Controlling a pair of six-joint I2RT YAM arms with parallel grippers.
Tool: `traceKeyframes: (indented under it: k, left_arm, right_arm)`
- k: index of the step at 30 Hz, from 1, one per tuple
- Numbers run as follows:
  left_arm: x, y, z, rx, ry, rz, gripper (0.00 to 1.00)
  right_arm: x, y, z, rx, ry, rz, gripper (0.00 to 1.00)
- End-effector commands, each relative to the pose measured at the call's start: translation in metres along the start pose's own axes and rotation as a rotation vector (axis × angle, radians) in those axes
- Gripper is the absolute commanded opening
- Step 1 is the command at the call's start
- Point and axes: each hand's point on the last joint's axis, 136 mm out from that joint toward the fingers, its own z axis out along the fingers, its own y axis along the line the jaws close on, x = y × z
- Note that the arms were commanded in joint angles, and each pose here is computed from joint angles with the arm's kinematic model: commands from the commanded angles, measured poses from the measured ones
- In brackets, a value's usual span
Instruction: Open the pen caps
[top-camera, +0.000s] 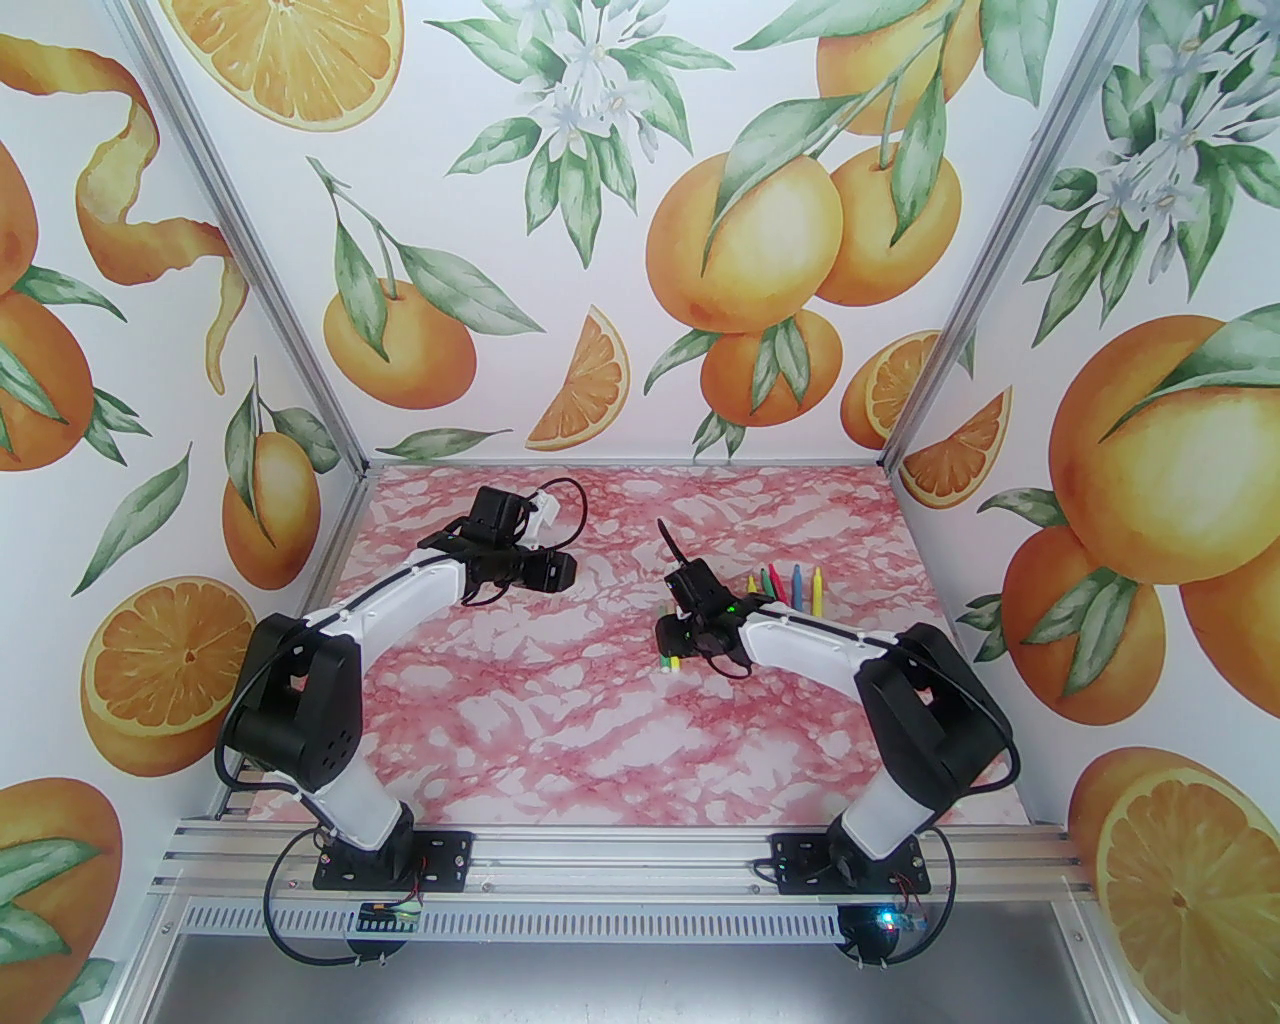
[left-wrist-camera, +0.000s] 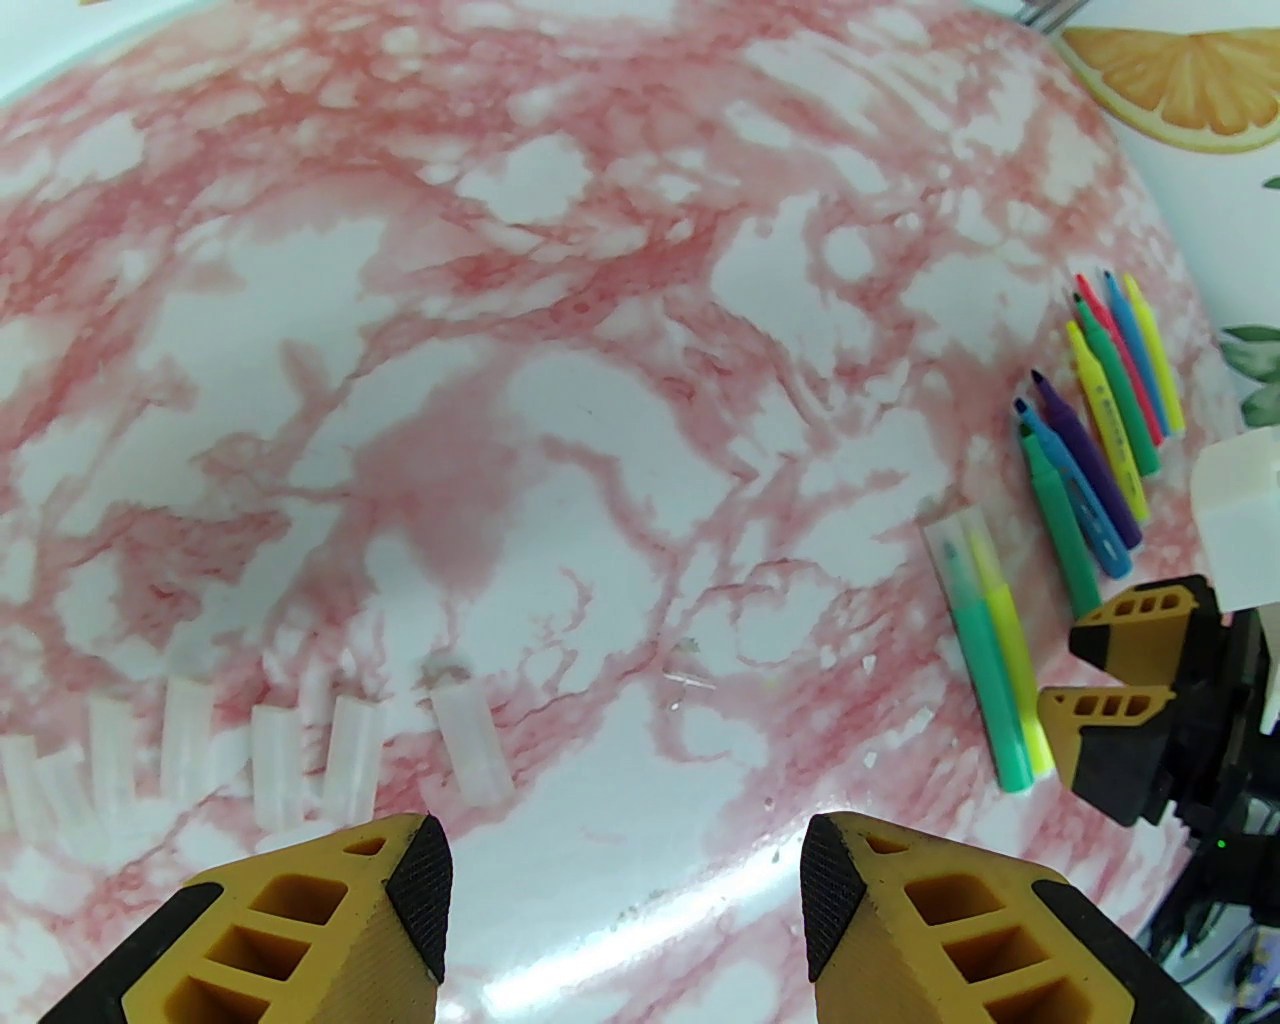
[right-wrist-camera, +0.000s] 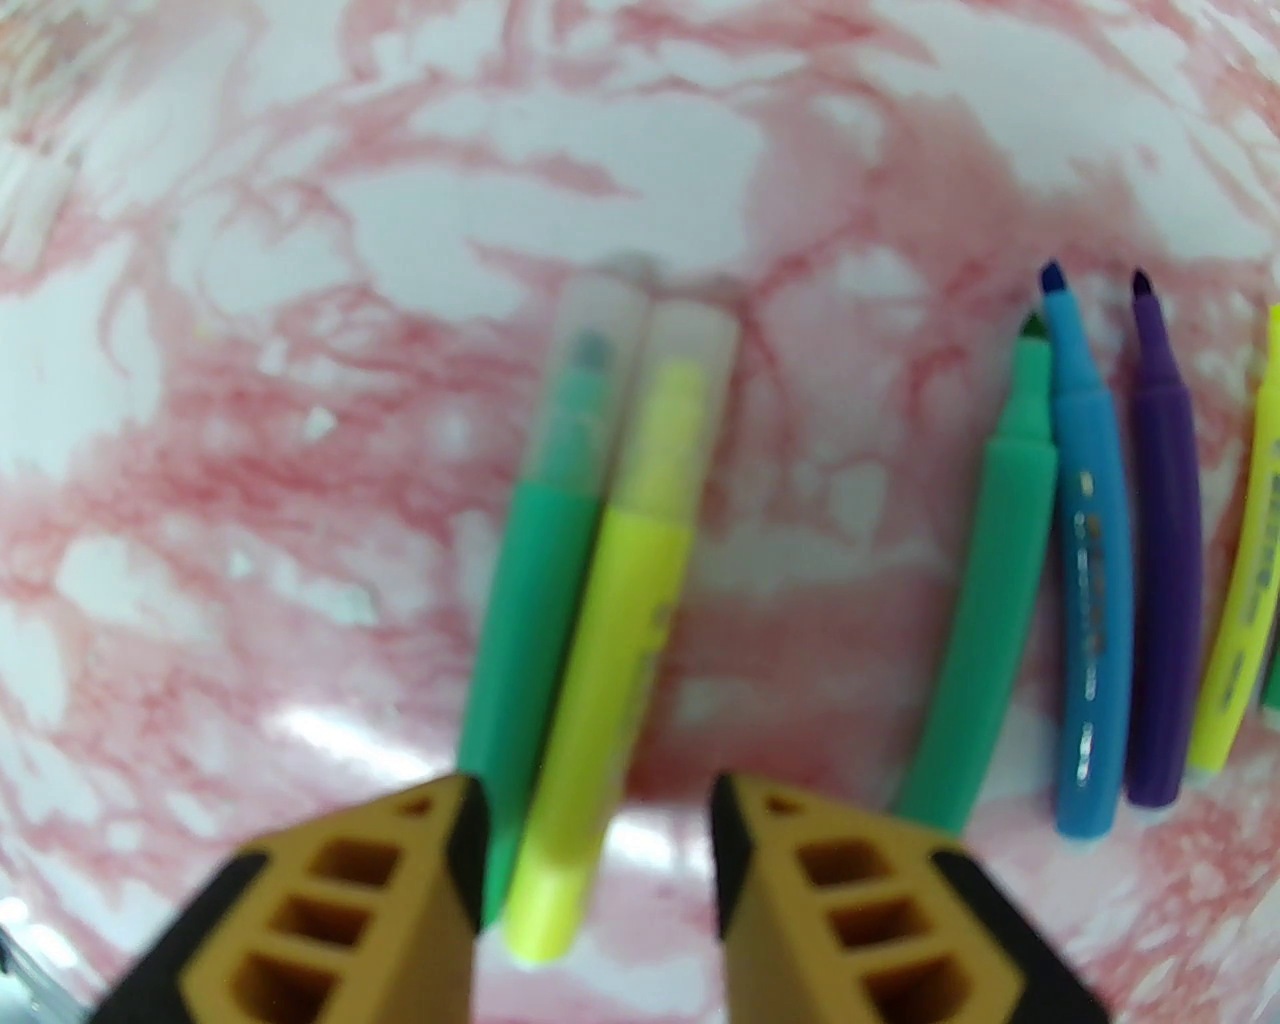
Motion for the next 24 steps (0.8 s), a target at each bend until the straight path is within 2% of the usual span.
traceKeyframes:
  k: [1, 24]
  left_arm:
    - [-0.010, -0.002, -0.012, 0.012, -0.055, 0.000, 0.62]
    - [-0.011, -0.003, -0.015, 0.032, -0.069, -0.006, 0.62]
  right_arm:
    - [-0.003, 0.004, 0.001, 0.000, 0.010, 0.003, 0.39]
    - [0.012, -0.013, 0.024, 0.108, 0.107, -0.001, 0.31]
